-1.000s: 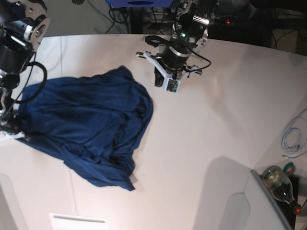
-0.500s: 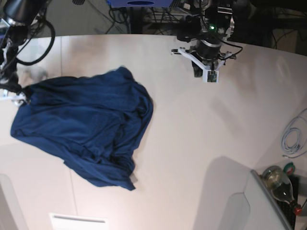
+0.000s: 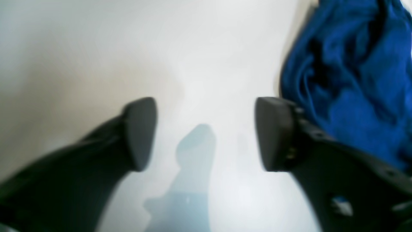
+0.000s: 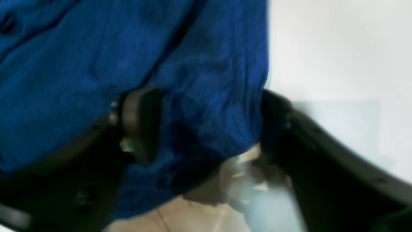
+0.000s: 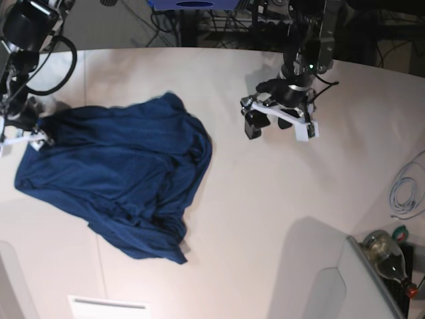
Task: Layout the t-shirt on the table in an organized manner, then fold the t-shirt properly
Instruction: 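Move the left gripper down onto the shirt and grasp a sleeve, then pull the sleeve away from the right gripper to stretch the shirt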
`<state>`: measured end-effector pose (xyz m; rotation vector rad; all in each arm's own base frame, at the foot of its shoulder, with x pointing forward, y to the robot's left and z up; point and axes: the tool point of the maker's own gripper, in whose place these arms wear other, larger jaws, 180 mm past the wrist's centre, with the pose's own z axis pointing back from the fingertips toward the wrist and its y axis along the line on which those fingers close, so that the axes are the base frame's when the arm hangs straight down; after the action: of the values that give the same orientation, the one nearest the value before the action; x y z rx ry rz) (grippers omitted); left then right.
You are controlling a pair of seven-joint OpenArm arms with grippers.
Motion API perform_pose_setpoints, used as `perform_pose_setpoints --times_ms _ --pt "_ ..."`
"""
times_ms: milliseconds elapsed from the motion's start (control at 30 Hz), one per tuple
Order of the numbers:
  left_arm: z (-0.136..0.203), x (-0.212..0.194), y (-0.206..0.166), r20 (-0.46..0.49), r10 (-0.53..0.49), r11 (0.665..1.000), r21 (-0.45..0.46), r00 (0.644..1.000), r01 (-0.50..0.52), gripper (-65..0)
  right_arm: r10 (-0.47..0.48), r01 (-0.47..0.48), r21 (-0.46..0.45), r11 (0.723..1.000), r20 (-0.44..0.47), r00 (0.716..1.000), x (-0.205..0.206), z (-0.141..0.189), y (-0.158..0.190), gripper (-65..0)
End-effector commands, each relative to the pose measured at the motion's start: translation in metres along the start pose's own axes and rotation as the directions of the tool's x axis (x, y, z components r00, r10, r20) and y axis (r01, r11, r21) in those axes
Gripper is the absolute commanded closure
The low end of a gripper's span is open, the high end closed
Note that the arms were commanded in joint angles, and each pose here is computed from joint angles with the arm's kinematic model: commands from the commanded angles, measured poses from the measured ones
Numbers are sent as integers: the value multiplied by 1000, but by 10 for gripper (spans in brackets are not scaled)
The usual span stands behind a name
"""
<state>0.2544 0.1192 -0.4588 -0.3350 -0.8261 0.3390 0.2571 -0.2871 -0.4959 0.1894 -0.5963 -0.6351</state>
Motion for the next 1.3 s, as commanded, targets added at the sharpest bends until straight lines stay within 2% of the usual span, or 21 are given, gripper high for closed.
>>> perform_pose_setpoints --times_ms 0,100,133,200,267,433,600,700,733,800,933,1067,1167,1267 --pt "-8 14 -8 37 22 999 -25 999 -21 -525 11 -10 16 1000 -70 998 -13 0 4 -321" --pt "-32 20 -7 21 31 999 -19 999 -31 -525 33 -30 29 999 -105 994 -16 3 4 -44" --pt "-41 21 -11 11 25 999 -24 1000 -24 -525 36 -33 30 999 -115 993 -16 4 4 0" --pt "-56 21 -21 -14 2 999 -42 1000 -3 -525 43 -40 28 999 -114 993 -15 7 4 -21" --pt "-72 21 -35 -37 -20 998 -64 999 18 -525 51 -49 24 999 -102 993 -12 10 2 0" --pt "-105 22 -68 -86 -2 996 -89 996 -6 -525 79 -78 15 997 -65 995 -2 19 1 -3" --pt "-114 6 -107 -135 -8 976 -217 991 -22 -523 82 -81 15 997 -58 995 -1 20 1 -3" --pt "-117 -5 -111 -167 -1 976 -215 986 -35 -510 82 -81 15 997 -57 995 0 20 1 -2" --pt "-117 -10 -111 -179 0 977 -211 984 -39 -479 82 -81 15 997 -57 995 0 20 1 -2" --pt "-119 -12 -107 -189 6 979 -200 982 -44 -360 82 -81 15 997 -57 995 0 20 1 -2" --pt "-119 0 -96 -165 5 981 -188 986 -37 0 93 -93 5 996 -56 994 5 22 -3 -2" --pt "-102 47 -81 -56 -18 981 -196 998 7 0 157 -158 -4 987 -30 987 25 43 3 -2" --pt "-75 82 -56 2 40 993 -109 999 -39 0 248 -247 -12 969 50 968 57 76 24 -2" --pt "-39 102 -50 55 61 994 -89 997 -56 0 271 -268 -47 962 133 953 86 111 33 -2"
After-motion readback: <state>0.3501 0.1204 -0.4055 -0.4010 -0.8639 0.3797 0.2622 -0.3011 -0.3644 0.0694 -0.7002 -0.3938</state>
